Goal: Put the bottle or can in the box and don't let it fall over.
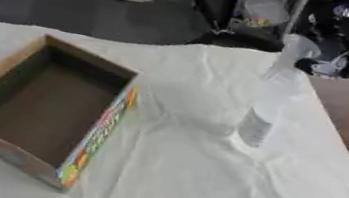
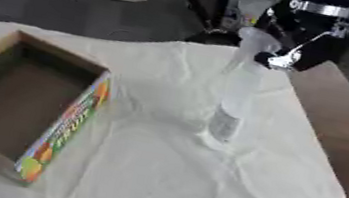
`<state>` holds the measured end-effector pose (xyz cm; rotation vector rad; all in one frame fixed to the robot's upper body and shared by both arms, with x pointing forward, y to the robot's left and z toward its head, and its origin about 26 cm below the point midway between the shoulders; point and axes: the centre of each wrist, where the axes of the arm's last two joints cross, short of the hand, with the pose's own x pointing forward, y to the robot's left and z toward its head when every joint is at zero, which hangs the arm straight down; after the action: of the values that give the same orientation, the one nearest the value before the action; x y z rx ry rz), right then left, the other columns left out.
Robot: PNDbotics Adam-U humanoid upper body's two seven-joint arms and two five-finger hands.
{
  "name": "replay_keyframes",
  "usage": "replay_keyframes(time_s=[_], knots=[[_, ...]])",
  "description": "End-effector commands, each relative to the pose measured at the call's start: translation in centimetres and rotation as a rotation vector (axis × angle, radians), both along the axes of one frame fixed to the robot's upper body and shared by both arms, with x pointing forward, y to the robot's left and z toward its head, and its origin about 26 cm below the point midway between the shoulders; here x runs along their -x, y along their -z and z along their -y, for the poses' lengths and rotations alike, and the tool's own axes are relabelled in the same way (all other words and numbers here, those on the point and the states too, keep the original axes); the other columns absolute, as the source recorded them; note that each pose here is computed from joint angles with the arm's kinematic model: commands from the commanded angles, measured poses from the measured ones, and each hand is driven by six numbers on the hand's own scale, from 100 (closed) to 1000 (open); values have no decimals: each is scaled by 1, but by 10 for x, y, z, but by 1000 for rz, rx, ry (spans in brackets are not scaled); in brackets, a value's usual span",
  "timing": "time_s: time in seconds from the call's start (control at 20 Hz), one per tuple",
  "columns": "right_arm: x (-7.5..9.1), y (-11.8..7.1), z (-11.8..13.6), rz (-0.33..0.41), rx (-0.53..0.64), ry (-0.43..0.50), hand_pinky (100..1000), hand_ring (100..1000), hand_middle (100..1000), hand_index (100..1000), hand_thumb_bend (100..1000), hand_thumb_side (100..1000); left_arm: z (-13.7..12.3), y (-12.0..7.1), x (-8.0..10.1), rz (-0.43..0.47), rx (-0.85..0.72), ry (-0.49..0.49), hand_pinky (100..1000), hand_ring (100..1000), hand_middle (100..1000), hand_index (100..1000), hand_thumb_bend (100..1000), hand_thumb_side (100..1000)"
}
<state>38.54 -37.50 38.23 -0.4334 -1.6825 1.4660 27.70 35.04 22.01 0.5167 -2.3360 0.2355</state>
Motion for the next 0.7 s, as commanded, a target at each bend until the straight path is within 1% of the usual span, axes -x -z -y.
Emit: replay_keyframes(time_s=[0.05, 0.25, 0.55, 0.7], knots=[[7, -15, 2, 34, -3, -1, 622, 518, 581, 642, 249, 100, 1, -9, 2, 19, -26, 9, 708, 824, 825, 817, 404, 806], [8, -16, 1, 30, -13, -7, 597, 478, 544, 607, 228, 100, 1, -10, 1, 17, -28, 10, 709, 825, 825, 816, 402, 808], [8, -16, 0, 19, -32, -17, 570, 454, 506, 568, 200, 100, 1, -10, 1, 10, -30, 10, 709, 826, 827, 816, 399, 810], [8, -16, 0, 13, -41, -19, 570, 446, 498, 562, 194, 100, 1, -11, 1, 9, -32, 10, 709, 826, 827, 814, 398, 810]])
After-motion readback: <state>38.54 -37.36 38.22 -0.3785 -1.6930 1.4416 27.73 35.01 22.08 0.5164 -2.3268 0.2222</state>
